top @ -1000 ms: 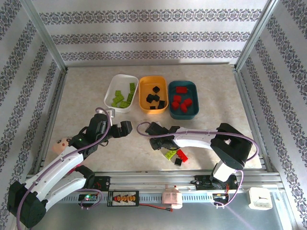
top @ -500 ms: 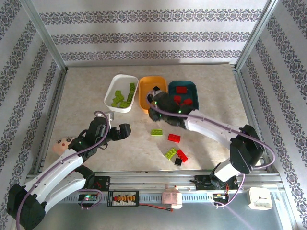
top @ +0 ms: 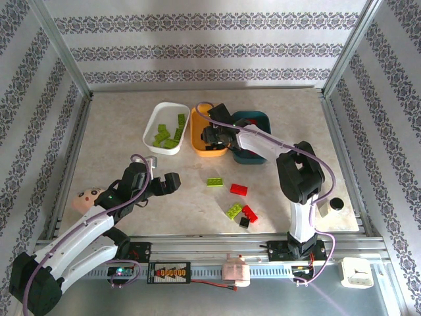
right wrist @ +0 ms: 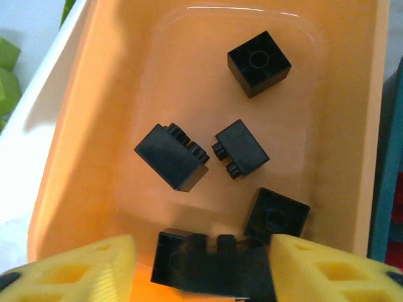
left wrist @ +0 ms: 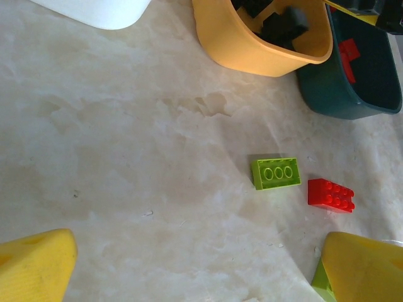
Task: Sort the legos into containers by color
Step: Place the lego in the container, then pick up the lego from the bottom-center of the table.
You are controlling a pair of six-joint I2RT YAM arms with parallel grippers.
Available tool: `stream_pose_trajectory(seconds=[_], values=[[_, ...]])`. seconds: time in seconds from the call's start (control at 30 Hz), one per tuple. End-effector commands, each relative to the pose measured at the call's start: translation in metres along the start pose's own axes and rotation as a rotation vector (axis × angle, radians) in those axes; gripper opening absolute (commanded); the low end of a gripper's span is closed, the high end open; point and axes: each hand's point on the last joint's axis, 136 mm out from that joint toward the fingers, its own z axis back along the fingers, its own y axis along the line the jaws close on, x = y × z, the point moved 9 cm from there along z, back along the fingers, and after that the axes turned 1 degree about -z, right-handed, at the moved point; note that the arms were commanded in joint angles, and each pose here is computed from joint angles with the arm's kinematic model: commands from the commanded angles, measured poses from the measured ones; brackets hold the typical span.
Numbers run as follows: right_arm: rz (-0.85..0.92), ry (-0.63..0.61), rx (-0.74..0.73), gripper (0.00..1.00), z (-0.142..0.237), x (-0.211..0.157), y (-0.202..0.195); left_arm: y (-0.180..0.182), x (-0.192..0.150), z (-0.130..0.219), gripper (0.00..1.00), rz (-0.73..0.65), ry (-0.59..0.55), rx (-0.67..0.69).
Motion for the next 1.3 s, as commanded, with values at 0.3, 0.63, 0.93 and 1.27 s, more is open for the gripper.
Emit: stream_pose_trajectory(seconds=[0.3, 0.63, 0.93, 1.27], values=[[0.005, -0.059, 0.069, 0.7, 0.08, -0.025, -0.006, -0.002, 0.004, -0.004, 1.0, 0.0, -0.008, -0.021], [0.024, 0.178, 0.056, 0.75, 0.096, -0.157, -0.037, 0.0, 0.001, -0.01, 1.0, 0.005, -0.011, -0.02], [0.201, 0.323, -0.093, 0.79, 0.074, -0.189, -0.042, 0.002, -0.002, -0.016, 1.0, 0.022, 0.009, -0.02], [0.237, 0.367, -0.172, 0.75, 0.049, -0.191, -0.044, 0.004, -0.003, -0.016, 1.0, 0.027, 0.013, -0.011]])
